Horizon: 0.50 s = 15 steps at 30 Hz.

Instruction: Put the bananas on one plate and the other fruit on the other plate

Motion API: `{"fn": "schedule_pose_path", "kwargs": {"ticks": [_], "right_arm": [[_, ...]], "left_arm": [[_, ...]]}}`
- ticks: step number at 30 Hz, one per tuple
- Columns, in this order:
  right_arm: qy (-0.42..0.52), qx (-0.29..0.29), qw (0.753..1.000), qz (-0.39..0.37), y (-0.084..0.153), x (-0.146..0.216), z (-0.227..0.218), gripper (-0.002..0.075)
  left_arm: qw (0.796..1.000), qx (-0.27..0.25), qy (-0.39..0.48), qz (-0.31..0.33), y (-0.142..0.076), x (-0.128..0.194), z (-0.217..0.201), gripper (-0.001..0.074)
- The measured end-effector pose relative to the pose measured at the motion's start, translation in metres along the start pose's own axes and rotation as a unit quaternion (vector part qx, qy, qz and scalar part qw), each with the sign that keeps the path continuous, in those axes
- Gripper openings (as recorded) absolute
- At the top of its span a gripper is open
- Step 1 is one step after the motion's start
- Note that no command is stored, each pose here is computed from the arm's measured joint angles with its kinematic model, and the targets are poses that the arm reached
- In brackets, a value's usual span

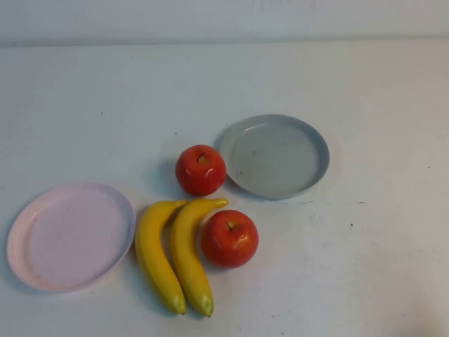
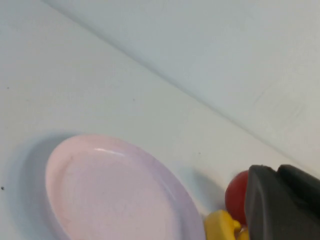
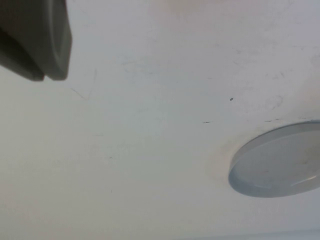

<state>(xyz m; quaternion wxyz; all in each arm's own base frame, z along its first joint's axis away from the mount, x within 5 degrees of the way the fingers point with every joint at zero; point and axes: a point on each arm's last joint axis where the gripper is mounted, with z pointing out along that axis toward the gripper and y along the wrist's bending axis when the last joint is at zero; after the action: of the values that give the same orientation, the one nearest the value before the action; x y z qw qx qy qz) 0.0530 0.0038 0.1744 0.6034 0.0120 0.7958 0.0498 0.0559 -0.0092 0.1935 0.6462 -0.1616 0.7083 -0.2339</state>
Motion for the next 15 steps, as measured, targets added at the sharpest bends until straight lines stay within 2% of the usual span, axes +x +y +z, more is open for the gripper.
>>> {"fn": "schedule_pose_path", "kwargs": {"ticks": [4, 8, 12, 15], "right_arm": [[0.000, 0.000, 1.000, 0.000, 0.000, 0.000, 0.000, -0.0017], [0.000, 0.000, 1.000, 0.000, 0.000, 0.000, 0.000, -0.0017], [0.000, 0.000, 1.000, 0.000, 0.000, 0.000, 0.000, -0.0017], [0.000, 0.000, 1.000, 0.000, 0.000, 0.000, 0.000, -0.0017]], "left_arm": [[1.000, 0.004, -0.018, -0.018, -0.001, -0.003, 0.000, 0.0004], [1.000, 0.011, 0.010, -0.017, -0.008, -0.008, -0.002, 0.0000], [0.994, 0.008, 0.109, -0.005, -0.031, -0.027, -0.002, -0.0001], [0.978, 0.001, 0.206, 0.044, -0.050, -0.045, 0.007, -0.0001]]}}
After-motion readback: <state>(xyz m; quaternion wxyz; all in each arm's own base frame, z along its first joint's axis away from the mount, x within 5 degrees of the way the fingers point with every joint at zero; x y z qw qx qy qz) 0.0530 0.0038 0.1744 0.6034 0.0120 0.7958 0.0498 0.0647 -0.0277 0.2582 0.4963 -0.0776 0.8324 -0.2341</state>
